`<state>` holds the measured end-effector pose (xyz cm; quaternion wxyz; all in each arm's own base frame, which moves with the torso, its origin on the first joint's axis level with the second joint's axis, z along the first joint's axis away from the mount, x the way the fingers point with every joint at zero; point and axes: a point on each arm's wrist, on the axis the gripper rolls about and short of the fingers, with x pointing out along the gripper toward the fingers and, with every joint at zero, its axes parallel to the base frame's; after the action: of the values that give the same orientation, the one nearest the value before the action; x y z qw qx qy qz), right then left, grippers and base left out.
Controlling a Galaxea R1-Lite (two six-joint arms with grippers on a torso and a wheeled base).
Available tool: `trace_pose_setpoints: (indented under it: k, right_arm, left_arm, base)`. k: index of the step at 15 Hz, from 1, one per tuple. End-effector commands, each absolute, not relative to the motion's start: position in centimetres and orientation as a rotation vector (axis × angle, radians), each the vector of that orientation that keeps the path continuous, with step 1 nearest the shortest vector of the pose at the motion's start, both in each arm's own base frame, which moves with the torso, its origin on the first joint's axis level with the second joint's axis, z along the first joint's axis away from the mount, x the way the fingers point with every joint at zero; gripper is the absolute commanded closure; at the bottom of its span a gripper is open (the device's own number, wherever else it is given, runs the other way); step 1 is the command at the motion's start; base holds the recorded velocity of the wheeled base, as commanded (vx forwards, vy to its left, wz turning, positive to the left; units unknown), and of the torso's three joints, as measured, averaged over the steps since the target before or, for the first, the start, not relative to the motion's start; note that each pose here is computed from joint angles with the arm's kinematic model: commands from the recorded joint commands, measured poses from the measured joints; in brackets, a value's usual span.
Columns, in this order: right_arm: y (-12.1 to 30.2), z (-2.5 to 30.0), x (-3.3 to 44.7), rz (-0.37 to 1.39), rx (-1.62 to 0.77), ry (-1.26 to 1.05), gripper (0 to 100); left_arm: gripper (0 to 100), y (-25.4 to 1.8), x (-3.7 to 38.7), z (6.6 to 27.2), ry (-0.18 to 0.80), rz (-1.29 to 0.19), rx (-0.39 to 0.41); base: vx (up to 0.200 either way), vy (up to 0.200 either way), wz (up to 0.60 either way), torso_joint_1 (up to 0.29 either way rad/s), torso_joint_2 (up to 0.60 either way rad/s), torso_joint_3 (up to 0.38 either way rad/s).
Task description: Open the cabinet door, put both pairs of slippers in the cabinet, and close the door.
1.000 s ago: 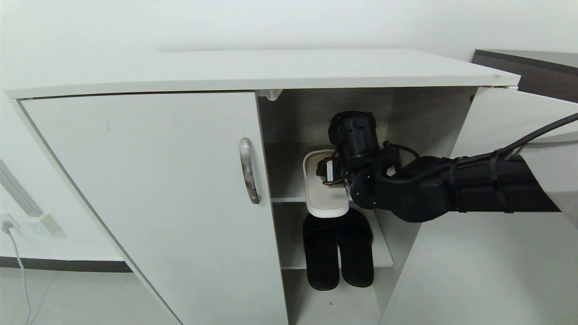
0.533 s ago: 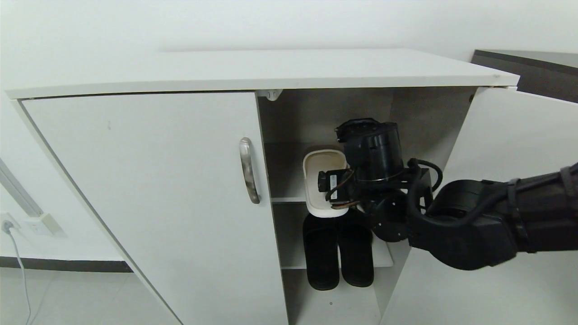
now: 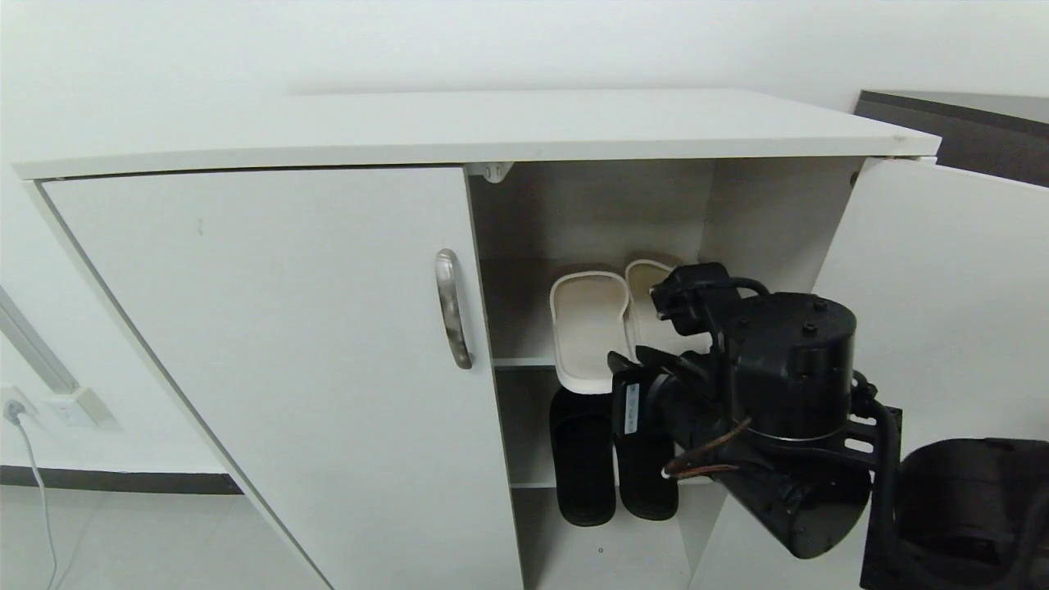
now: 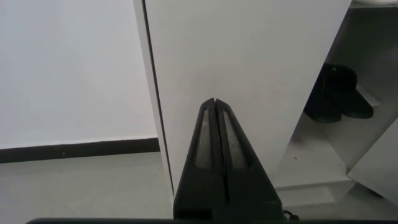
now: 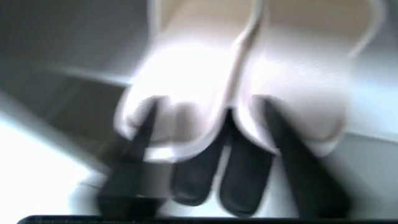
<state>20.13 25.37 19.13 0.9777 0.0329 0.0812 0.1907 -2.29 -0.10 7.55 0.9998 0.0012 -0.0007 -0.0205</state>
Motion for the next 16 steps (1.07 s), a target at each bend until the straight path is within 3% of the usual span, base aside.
trace_pose_setpoints:
  k: [1, 10, 16]
  right_arm:
    - [24.7, 18.2, 19.1, 0.436, 0.056, 0.181, 100]
    - [25.3, 17.3, 18.0, 0.519, 0.036, 0.211, 100]
    - [25.1, 17.0, 17.9, 0.515, 0.027, 0.221, 100]
  left_arm:
    - [100, -0.1, -2.3, 7.5, 0.0, -0.04, 0.002]
    - [100, -0.1, -2.3, 7.6, -0.002, -0.041, 0.002]
    - [100, -0.1, -2.3, 7.5, 0.0, -0.041, 0.0]
  base:
    - [0.0, 0.0, 0.0, 0.0, 0.0, 0.0]
    - [0.0, 0.0, 0.0, 0.0, 0.0, 0.0]
    - [-0.2, 0.0, 0.0, 0.004, 0.0, 0.001]
